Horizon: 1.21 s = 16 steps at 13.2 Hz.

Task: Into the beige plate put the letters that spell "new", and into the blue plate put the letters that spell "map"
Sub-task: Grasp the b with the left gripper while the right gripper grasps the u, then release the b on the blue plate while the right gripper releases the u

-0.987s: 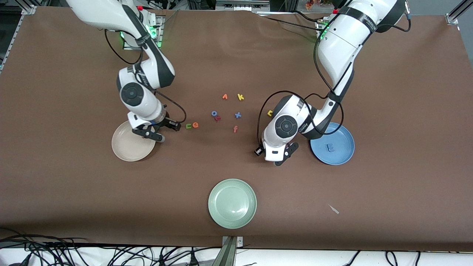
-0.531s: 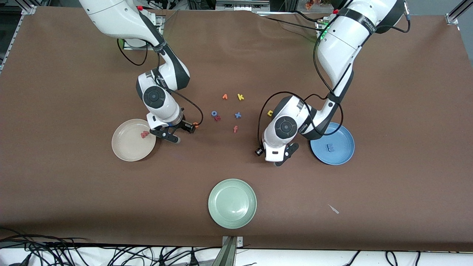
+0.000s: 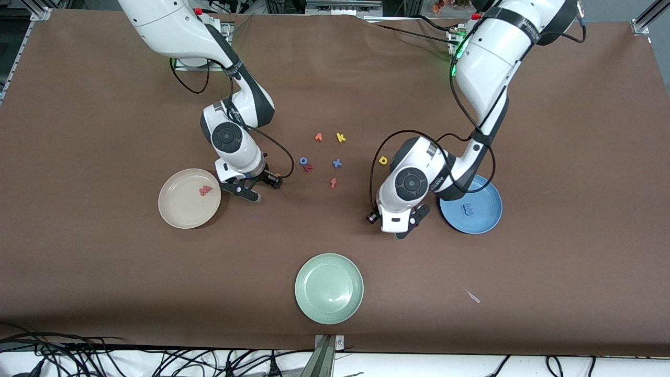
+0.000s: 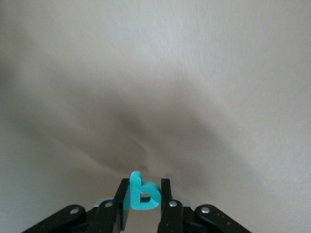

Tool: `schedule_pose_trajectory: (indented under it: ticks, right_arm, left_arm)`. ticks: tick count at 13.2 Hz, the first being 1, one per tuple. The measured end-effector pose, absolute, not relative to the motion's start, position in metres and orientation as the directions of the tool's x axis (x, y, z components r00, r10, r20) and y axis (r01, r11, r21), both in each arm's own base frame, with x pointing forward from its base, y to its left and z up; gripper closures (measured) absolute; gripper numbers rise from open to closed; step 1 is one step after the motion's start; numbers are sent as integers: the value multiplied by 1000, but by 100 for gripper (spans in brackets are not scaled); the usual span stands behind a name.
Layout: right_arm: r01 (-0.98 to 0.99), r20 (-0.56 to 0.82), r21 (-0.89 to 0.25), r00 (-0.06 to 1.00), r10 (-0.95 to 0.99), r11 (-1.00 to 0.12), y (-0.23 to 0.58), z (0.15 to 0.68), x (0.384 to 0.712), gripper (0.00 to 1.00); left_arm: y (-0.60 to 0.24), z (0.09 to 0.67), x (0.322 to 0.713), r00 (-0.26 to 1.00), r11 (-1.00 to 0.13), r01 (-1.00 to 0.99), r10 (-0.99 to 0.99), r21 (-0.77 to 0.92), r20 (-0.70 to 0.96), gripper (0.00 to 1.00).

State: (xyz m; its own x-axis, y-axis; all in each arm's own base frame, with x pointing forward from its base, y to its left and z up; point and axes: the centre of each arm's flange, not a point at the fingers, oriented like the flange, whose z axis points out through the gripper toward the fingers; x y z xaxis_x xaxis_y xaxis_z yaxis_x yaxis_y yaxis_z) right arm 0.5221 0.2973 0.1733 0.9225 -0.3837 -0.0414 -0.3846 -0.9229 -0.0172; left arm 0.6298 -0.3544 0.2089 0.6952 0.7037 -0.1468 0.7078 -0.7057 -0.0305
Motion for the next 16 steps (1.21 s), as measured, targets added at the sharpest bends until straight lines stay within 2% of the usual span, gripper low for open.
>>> schedule_pose_trajectory:
  ticks: [3, 4, 5, 6, 8, 13, 16]
  right_arm:
    - [-389, -40, -18, 921, -388, -921, 297, 172, 521, 33]
    - [-389, -36, -22, 921, -388, -921, 298, 172, 521, 39]
    - [-389, -35, -24, 921, -388, -921, 298, 172, 521, 40]
    - [-389, -30, -30, 921, -388, -921, 298, 174, 521, 46]
    - [-388, -23, -40, 922, -388, -921, 300, 178, 522, 68]
    - [-365, -21, -33, 931, -365, -930, 296, 179, 523, 69]
    - [-276, -31, 11, 960, -277, -961, 257, 203, 544, 69]
  left_arm:
    - [-306, 242, 642, 775, -795, 599, 606, -98, -182, 72]
    - [-284, 254, 646, 802, -826, 551, 563, -116, -203, 72]
    - [-263, 264, 650, 824, -855, 504, 519, -126, -225, 72]
    - [-240, 271, 654, 844, -880, 457, 474, -128, -249, 72]
    - [-198, 278, 662, 874, -921, 373, 391, -116, -289, 72]
    - [-123, 250, 661, 916, -980, 166, 196, -114, -351, 72]
    - [-119, 227, 646, 904, -985, 124, 162, -119, -395, 72]
